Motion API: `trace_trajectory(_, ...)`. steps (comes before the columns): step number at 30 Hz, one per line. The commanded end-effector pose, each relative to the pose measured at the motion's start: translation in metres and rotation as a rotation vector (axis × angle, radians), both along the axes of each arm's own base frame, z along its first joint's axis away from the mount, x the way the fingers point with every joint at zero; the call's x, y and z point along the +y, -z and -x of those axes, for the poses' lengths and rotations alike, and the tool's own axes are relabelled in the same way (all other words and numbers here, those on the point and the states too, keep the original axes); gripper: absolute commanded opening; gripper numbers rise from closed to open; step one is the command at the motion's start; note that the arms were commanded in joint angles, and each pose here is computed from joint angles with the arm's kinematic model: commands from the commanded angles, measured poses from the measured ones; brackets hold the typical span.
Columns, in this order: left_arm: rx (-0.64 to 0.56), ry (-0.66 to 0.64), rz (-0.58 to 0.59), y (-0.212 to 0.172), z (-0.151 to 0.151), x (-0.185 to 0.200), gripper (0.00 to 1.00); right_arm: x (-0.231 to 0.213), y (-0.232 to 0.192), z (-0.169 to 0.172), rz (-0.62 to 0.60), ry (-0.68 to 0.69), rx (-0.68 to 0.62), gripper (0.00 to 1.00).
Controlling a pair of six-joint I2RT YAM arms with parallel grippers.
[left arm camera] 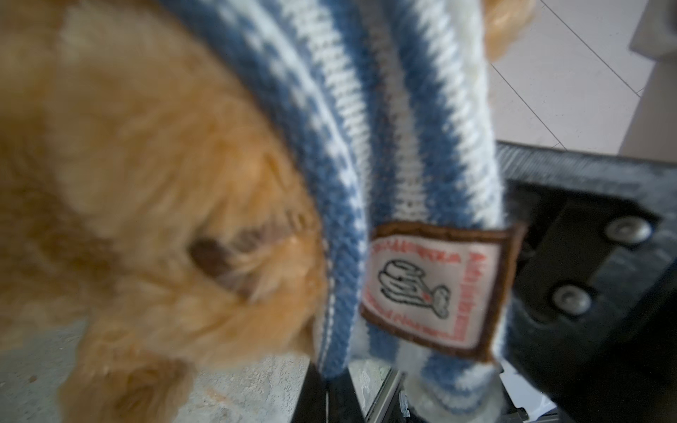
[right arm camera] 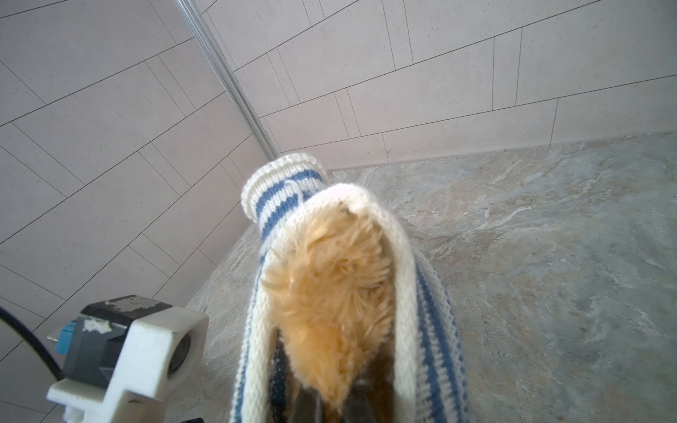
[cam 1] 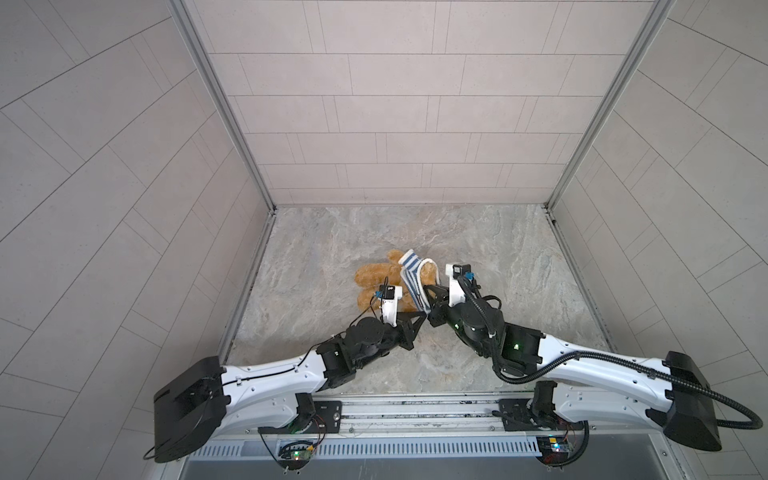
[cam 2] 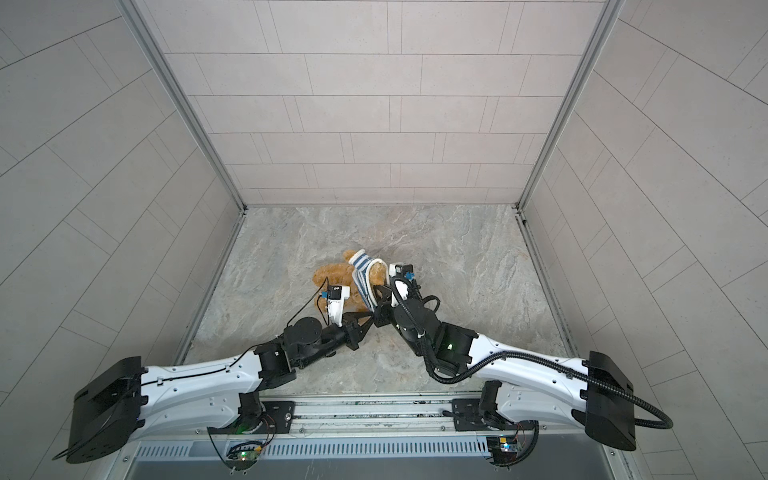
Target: Dress the teddy bear
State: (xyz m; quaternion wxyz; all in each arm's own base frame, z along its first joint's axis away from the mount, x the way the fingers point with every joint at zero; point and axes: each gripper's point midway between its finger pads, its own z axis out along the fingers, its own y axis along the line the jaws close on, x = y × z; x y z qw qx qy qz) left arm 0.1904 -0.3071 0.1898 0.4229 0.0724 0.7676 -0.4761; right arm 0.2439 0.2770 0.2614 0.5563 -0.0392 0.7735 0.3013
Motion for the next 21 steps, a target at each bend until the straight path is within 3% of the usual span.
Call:
trace_trajectory(1, 0.014, -0.044, -0.079, 0.021, -0.003, 0.013, 0.00, -0.003, -0.031, 0.005, -0.132, 0.009, -0.035, 0.00)
trace_trajectory(7, 0.017, -0.114, -0.186, 0.039, -0.015, 0.035, 0.00, -0.004, -0.040, 0.013, -0.171, -0.015, -0.034, 0.00)
trace_trajectory(21, -0.008, -0.214, -0.298, 0.049, -0.035, 0.076, 0.00, -0.008, -0.068, 0.026, -0.255, -0.079, -0.048, 0.00)
